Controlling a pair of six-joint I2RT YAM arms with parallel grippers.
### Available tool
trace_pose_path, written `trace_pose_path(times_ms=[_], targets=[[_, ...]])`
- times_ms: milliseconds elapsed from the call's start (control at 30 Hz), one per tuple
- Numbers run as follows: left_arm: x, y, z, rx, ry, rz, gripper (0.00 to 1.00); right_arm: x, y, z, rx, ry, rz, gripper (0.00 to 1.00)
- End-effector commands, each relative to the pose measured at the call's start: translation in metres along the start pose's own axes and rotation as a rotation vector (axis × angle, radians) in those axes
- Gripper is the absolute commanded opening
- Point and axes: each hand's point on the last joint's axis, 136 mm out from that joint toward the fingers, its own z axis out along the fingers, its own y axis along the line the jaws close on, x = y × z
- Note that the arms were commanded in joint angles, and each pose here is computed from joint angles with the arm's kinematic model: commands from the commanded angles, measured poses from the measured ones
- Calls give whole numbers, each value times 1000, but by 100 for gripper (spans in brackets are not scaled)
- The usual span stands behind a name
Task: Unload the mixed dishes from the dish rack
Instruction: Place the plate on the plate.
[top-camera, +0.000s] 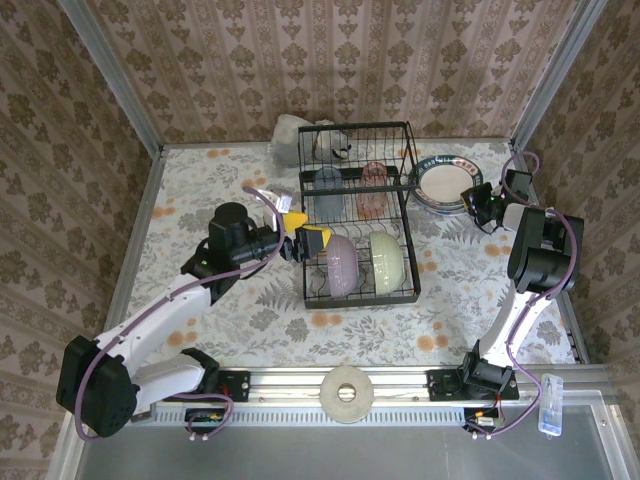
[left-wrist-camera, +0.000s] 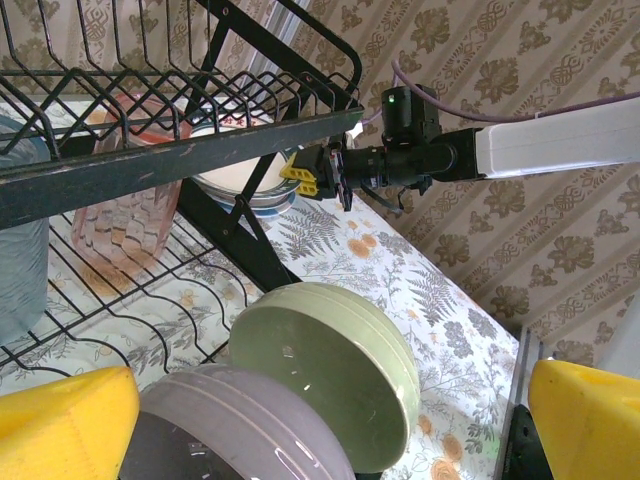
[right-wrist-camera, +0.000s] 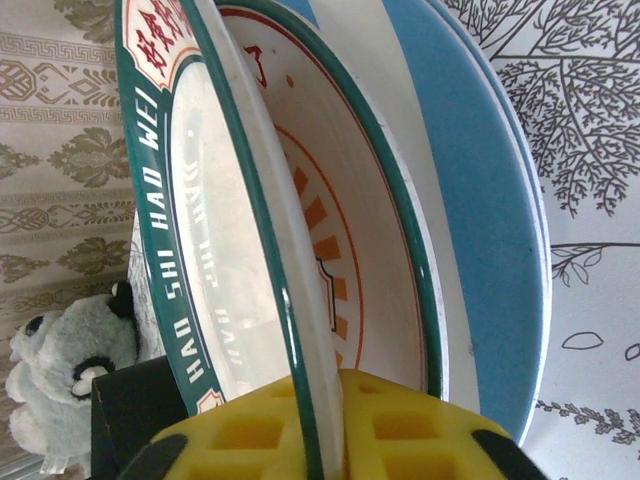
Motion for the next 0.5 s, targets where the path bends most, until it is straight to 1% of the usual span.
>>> trace_pose_path(times_ms=[0,233,367,467], targets=[[-2,-1,-1,20,-15,0,100,4,-3,-5,14,17,0,24],[-2,1,1,14,-5,-10,100,0,3,-18,45,-2,-20,56],[-1,3,2,3,5,-17,100,-2,5,-25,88,3,-18,70],[0,4,1,-13,20,-27,100,-1,1,-31,148,16,-6,81]])
